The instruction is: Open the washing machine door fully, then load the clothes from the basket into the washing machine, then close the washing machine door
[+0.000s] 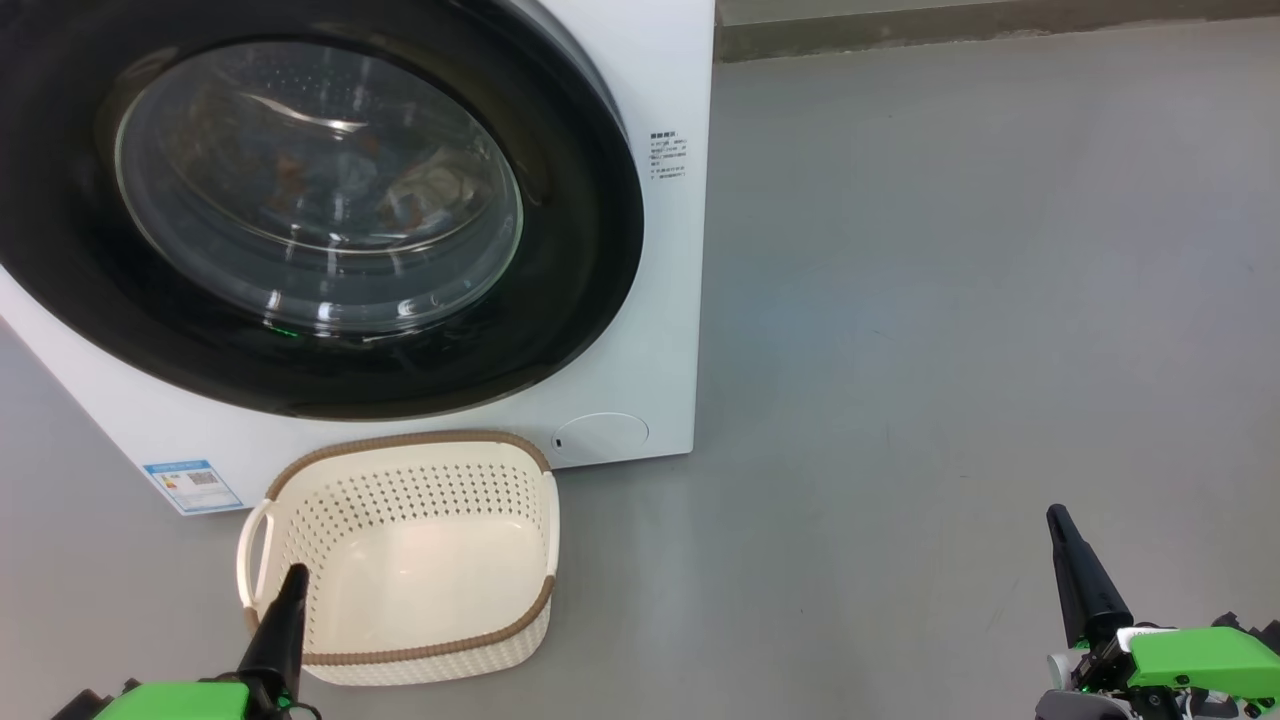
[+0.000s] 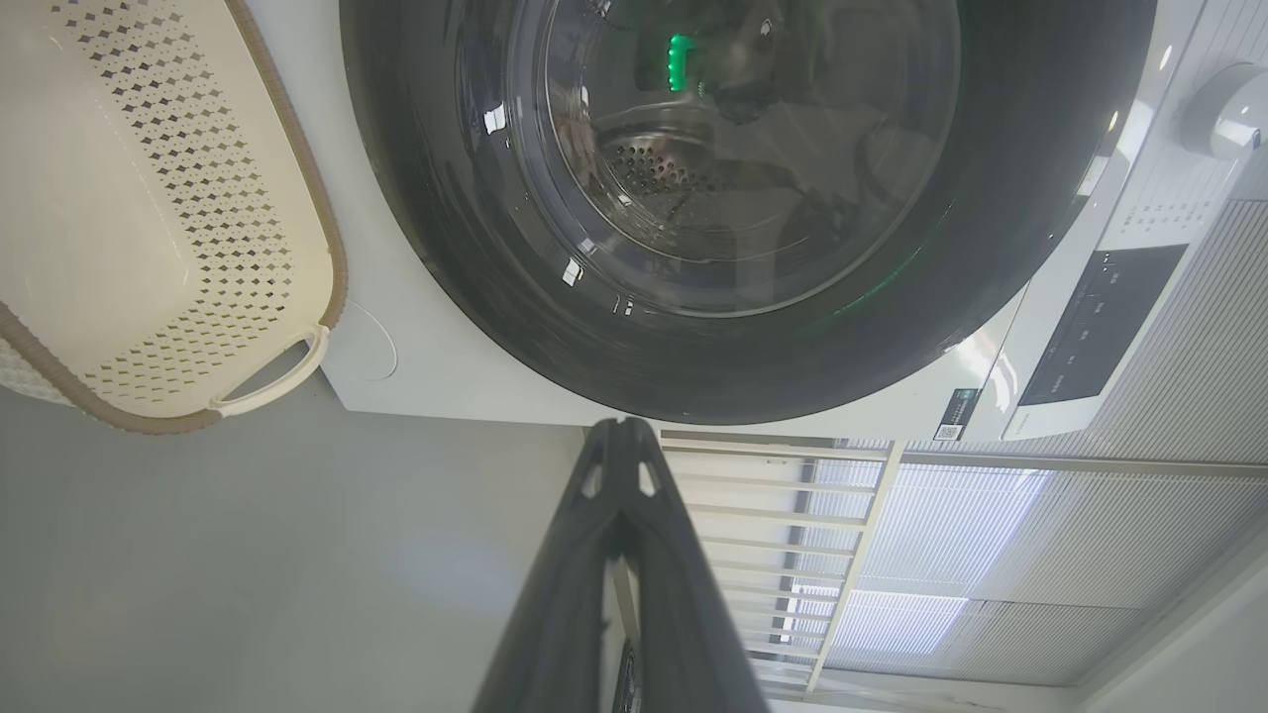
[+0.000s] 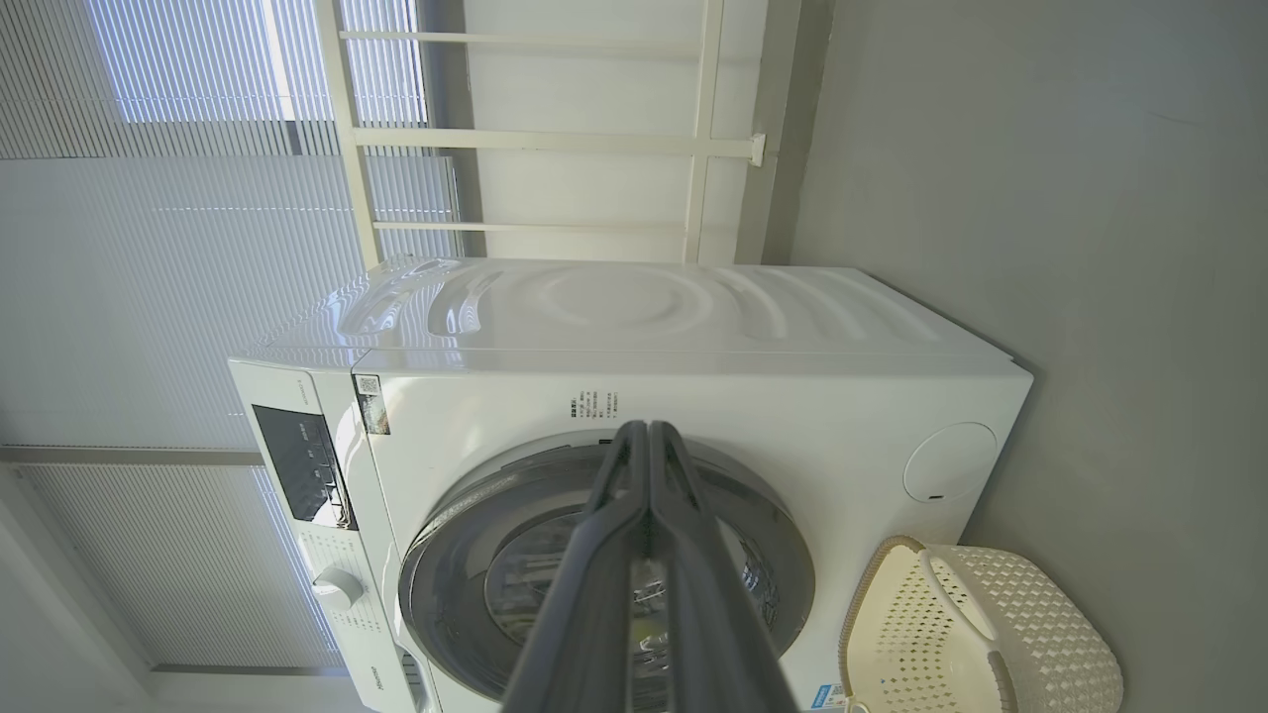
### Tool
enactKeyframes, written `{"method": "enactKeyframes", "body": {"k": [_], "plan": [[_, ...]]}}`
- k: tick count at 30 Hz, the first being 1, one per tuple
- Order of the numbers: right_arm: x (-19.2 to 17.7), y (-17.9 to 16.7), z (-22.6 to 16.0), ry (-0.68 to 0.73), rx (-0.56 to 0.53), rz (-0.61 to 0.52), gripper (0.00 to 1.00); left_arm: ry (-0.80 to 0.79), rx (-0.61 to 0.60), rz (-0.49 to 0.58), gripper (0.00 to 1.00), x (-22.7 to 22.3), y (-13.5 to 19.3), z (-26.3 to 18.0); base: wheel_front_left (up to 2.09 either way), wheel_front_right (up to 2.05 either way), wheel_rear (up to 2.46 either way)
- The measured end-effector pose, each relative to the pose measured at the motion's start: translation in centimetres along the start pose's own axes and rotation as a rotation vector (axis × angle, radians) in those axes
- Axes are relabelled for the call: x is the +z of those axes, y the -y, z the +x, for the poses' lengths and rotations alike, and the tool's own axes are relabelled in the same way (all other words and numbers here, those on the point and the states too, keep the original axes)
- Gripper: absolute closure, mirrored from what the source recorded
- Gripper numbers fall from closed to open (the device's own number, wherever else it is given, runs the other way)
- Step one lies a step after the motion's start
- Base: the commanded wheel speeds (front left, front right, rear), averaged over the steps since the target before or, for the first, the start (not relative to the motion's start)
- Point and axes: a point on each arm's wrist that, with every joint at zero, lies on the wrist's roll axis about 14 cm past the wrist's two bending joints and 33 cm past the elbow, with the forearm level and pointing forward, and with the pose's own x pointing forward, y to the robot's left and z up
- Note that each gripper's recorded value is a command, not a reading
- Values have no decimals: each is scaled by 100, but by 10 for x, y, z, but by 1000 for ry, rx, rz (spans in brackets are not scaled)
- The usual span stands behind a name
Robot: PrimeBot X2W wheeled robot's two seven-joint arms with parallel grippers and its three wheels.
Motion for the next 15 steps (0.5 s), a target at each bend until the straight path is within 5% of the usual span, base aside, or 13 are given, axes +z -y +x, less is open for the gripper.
{"method": "enactKeyframes", "body": {"k": [15], "plan": [[0,0,0,0,0,1,100,0,0,0,100,0,0,0,0,0,0]]}}
